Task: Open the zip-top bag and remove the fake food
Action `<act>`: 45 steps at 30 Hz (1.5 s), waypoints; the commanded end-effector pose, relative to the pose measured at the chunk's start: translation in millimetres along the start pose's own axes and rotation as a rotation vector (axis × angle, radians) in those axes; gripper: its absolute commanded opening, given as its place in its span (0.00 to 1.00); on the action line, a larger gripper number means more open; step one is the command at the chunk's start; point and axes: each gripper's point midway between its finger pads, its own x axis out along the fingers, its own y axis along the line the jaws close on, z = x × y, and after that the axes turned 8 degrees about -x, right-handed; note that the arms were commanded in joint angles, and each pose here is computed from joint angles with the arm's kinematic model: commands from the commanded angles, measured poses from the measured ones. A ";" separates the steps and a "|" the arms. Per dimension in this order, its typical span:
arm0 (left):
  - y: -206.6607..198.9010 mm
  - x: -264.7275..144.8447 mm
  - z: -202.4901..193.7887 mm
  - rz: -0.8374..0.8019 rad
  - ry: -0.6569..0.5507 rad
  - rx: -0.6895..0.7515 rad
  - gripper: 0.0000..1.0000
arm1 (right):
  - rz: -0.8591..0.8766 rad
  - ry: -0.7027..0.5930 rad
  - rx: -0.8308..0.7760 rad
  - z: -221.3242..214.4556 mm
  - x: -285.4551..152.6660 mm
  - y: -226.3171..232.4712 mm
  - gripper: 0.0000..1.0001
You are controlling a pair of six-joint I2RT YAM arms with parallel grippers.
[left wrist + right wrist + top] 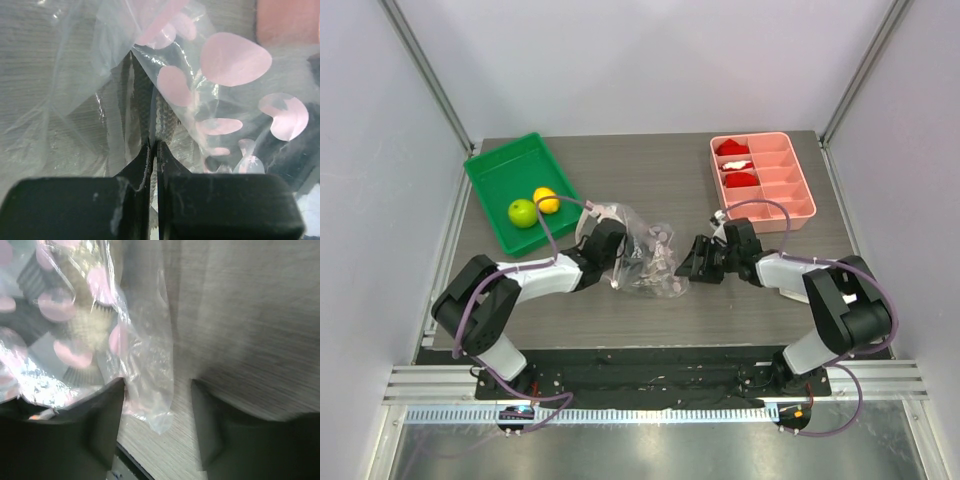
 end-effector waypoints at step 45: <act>-33.9 -32.4 18.9 -0.109 -0.045 -0.022 0.15 | -0.217 -0.282 -0.031 166.9 -12.4 -33.7 0.63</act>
